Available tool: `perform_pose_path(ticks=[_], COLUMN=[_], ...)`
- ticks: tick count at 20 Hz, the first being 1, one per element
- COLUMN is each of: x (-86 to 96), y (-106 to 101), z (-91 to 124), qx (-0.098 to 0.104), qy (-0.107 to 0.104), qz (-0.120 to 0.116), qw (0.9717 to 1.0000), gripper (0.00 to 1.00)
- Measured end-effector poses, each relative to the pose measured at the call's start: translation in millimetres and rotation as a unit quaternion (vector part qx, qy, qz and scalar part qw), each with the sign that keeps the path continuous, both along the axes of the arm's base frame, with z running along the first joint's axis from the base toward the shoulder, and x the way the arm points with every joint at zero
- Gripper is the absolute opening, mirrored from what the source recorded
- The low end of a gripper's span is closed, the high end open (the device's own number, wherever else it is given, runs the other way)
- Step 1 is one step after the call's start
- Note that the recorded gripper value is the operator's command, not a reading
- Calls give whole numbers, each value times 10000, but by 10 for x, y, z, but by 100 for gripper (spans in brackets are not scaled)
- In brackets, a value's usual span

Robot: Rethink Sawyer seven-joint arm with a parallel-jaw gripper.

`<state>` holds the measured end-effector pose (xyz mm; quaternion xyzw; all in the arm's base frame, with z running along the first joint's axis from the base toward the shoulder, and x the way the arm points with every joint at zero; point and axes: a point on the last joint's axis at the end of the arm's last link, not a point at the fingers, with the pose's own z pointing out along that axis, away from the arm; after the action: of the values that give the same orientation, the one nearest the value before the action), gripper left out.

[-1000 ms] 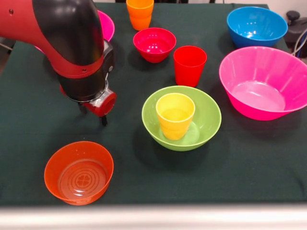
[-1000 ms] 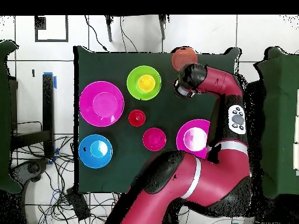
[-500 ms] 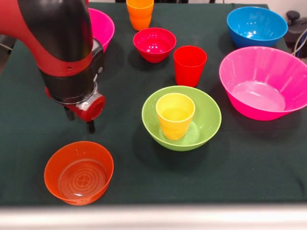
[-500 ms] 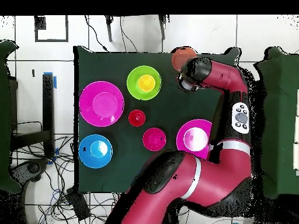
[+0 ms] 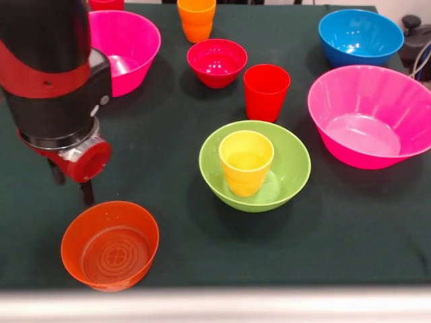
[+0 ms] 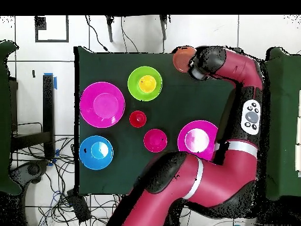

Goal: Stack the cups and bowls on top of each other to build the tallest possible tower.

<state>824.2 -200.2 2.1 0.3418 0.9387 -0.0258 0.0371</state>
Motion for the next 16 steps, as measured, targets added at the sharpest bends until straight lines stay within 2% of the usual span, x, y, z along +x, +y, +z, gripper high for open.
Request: perform_pose_path(ticks=[4, 7, 10, 16], x=[22, -6, -30, -97], y=[-122, -271, -444, -726], z=[107, 151, 162, 59], qx=[91, 173, 201, 178], qy=[-86, -121, -211, -374], qz=[-359, -699, -909, -1109], qw=[9993, 9973, 9954, 9930], gripper=[100, 100, 100, 100])
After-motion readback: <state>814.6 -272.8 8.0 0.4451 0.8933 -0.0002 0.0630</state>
